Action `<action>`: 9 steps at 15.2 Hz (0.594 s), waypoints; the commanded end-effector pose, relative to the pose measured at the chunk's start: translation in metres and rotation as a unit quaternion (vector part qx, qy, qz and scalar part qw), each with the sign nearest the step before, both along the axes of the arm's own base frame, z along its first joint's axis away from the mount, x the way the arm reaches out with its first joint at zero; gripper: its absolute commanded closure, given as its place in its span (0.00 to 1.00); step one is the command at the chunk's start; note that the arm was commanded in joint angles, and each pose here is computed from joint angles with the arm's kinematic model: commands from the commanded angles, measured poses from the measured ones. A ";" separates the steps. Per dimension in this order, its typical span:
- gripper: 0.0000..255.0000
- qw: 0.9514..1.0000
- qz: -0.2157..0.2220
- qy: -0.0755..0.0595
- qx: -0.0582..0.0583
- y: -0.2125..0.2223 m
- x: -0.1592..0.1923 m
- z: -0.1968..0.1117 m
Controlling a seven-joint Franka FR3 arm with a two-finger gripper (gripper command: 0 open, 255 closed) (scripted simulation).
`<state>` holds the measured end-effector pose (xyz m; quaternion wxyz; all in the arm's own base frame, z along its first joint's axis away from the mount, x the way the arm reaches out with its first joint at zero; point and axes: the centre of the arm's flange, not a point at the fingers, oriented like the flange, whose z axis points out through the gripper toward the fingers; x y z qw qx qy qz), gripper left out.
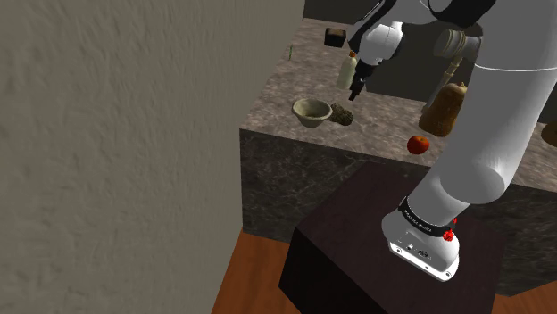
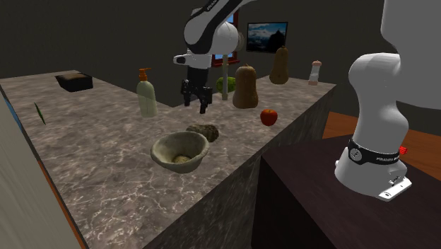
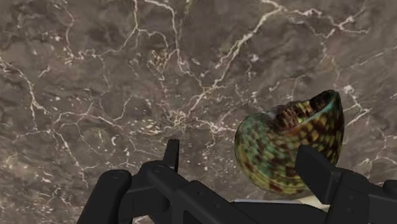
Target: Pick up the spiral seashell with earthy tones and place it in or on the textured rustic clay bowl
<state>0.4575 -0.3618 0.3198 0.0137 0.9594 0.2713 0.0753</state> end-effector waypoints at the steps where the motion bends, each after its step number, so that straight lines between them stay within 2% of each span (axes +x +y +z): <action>1: 0.00 1.000 0.007 0.001 0.021 -0.001 -0.002 -0.006; 6: 0.00 1.000 0.007 0.001 0.021 0.000 0.003 -0.035; 9: 0.00 1.000 0.007 0.001 0.021 0.000 0.003 -0.035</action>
